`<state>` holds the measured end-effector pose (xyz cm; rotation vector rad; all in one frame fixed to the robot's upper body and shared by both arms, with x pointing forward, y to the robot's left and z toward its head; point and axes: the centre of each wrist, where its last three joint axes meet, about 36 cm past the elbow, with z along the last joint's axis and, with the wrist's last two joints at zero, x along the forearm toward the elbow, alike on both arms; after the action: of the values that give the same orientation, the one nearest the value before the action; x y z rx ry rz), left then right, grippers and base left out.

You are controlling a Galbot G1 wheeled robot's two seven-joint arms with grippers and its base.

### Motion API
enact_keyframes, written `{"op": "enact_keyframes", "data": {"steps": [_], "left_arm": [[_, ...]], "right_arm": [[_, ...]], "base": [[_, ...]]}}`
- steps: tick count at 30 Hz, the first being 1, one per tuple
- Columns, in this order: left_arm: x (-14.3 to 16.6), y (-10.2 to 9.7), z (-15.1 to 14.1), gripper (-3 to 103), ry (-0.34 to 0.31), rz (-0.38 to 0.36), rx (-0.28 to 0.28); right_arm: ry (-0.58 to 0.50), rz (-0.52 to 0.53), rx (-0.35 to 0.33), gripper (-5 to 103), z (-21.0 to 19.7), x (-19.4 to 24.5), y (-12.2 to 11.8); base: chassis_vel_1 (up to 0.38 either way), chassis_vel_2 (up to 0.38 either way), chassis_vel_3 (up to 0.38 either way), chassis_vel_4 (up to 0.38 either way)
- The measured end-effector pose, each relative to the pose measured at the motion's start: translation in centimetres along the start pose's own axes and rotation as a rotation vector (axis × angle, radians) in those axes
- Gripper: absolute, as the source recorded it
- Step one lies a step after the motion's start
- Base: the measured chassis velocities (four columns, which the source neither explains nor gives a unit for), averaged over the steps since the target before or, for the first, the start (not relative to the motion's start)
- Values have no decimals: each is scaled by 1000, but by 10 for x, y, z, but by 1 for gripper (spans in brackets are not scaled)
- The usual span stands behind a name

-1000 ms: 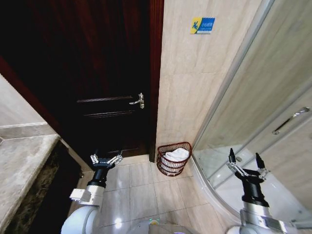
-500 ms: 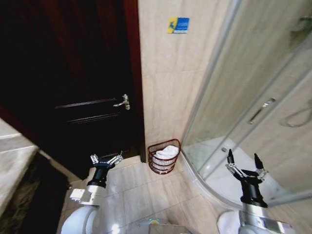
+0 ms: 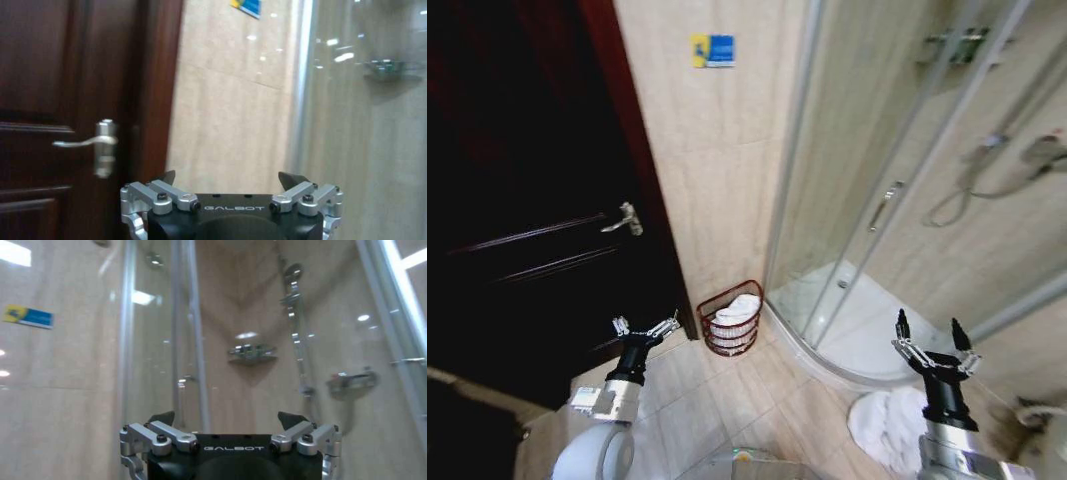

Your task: Discard the used towel into the hamper.

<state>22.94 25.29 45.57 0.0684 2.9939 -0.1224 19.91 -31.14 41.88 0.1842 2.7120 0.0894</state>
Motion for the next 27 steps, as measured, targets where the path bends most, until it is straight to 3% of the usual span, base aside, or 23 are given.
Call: {"op": "enact_keyframes", "data": {"steps": [27], "left_arm": [[0, 0, 0, 100, 0, 0, 0]], "right_arm": [[13, -8, -48, 100, 0, 2, 13]], "base": [[-123, -127, -122, -127]]}}
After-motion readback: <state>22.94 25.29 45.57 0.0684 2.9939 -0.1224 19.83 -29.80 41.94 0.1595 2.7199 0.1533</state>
